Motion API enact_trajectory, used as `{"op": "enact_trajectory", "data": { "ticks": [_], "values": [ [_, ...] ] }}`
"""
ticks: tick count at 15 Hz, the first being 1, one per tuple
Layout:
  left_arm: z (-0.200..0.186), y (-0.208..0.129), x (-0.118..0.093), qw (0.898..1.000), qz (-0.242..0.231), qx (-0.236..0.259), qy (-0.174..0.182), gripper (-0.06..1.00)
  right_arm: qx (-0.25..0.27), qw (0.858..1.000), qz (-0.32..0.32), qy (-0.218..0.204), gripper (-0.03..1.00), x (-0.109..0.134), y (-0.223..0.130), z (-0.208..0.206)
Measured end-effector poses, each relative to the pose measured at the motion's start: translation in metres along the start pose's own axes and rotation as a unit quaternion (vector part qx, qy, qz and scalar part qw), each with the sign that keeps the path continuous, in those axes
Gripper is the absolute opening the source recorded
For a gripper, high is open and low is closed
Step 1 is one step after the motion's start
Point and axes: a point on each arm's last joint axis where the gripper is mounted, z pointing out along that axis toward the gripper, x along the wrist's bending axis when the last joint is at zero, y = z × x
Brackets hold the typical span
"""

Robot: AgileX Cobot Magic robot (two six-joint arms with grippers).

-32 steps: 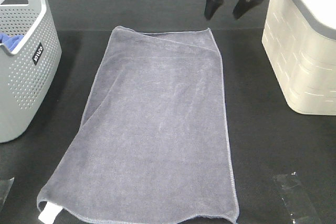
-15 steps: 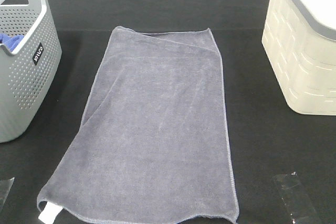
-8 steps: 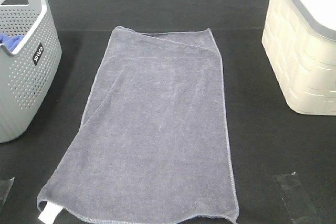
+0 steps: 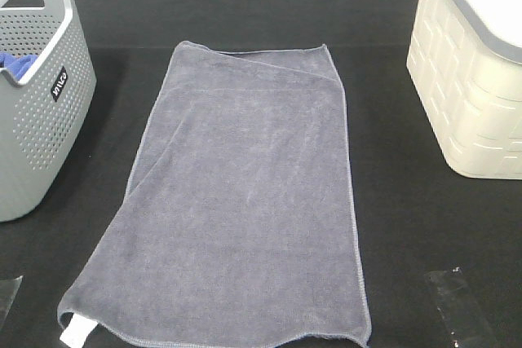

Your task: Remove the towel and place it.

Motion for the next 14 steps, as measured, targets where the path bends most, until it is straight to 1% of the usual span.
{"op": "enact_trajectory", "data": {
  "ticks": [1, 2, 3, 5, 8, 11, 14],
  "values": [
    [0.0, 0.001, -0.003, 1.0, 0.014, -0.022, -0.013, 0.79, -0.023, 1.0, 0.0, 0.0, 0.69, -0.001, -0.01, 0.0],
    [0.002, 0.0, -0.003, 1.0, 0.017, -0.02, -0.016, 0.79, -0.059, 0.998, 0.001, 0.002, 0.69, -0.001, -0.018, -0.008],
    [0.003, -0.001, -0.003, 1.0, 0.018, -0.018, -0.017, 0.79, -0.084, 0.996, 0.002, 0.002, 0.69, -0.002, -0.022, -0.013],
    [0.003, -0.001, -0.003, 1.0, 0.019, -0.018, -0.017, 0.79, -0.114, 0.994, 0.003, 0.002, 0.69, -0.003, -0.032, -0.021],
    [0.003, -0.001, -0.003, 1.0, 0.019, -0.018, -0.018, 0.79, -0.117, 0.993, 0.003, 0.001, 0.69, -0.004, -0.043, -0.021],
    [0.003, -0.001, -0.003, 1.0, 0.019, -0.018, -0.018, 0.79, -0.112, 0.994, -0.01, 0.006, 0.69, -0.002, -0.046, -0.02],
    [0.003, -0.001, -0.003, 0.999, 0.018, -0.018, -0.018, 0.79, -0.11, 0.994, -0.011, 0.008, 0.69, -0.002, -0.046, -0.019]
  ]
}}
